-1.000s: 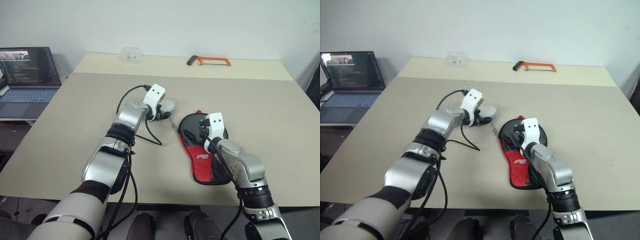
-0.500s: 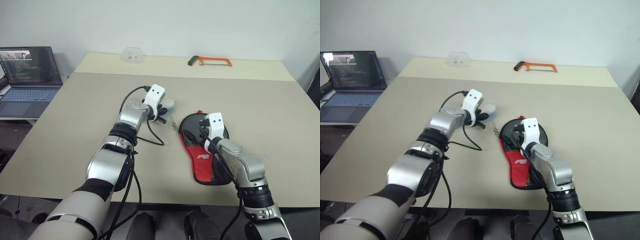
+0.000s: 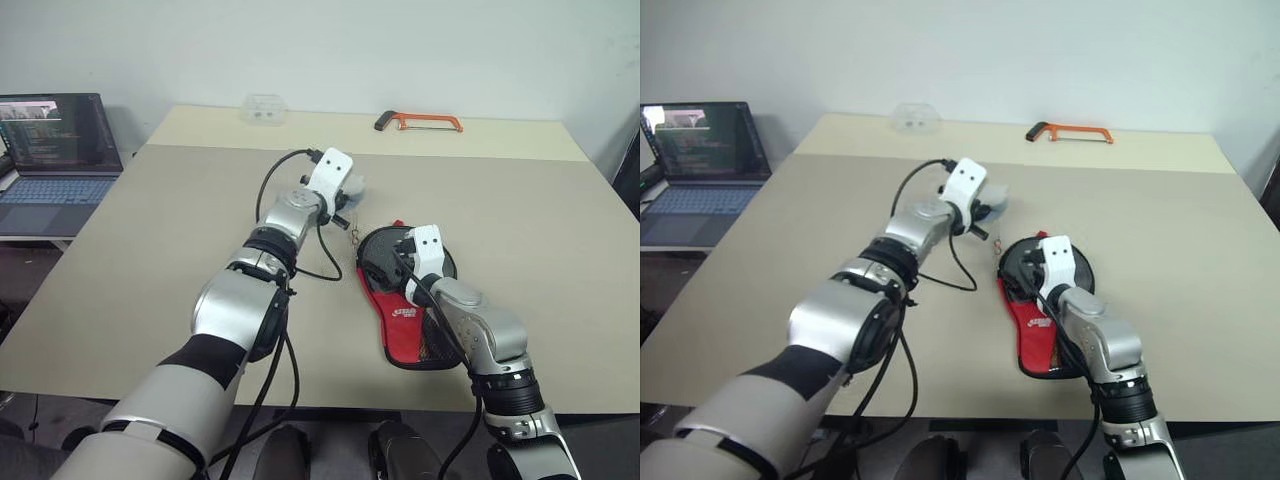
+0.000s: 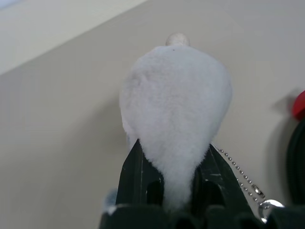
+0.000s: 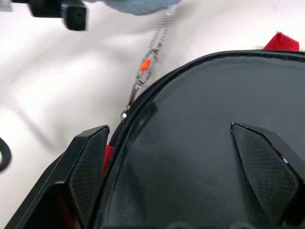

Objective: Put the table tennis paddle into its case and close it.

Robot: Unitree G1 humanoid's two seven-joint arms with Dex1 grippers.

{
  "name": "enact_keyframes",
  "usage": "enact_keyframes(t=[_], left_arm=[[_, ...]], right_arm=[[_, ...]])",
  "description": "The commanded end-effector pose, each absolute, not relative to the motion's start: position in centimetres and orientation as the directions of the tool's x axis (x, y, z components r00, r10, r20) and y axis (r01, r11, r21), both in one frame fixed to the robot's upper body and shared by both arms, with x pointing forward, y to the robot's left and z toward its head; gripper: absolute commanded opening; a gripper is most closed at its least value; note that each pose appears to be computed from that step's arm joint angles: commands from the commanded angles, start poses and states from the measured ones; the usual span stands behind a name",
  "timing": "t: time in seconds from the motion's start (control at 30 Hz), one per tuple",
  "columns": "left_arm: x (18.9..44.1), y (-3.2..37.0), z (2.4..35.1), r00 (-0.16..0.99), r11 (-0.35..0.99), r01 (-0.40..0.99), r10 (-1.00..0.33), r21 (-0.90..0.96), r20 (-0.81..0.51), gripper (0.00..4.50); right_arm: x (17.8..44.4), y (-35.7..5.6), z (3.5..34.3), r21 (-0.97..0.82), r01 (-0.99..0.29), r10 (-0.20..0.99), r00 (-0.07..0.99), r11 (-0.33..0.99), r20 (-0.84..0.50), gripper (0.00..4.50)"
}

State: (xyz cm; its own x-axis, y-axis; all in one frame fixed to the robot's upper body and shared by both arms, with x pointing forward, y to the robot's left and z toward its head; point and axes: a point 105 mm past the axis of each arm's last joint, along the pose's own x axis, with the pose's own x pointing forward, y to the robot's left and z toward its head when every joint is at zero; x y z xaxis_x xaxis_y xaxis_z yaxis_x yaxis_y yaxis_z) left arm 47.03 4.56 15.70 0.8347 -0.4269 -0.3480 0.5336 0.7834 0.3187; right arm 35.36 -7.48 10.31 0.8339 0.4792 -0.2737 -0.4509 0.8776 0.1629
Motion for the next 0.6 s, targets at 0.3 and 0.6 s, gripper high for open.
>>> enact_keyframes(t=[0.3,0.6], left_arm=[[47.0,1.3,18.1,0.854,0.630,0.517,-0.432,0.580,-0.292,0.25],[47.1,-0.1,20.7,0.887,0.574,0.428,-0.415,0.698,-0.203,0.25]], right_arm=[[33.1,-7.6,9.2,0.180,-0.459,0.493,0.806,0.870,-0.328,4.50],[32.2,-7.2,9.1,0.187,-0.471,0.507,0.795,0.862,-0.333,4.50]])
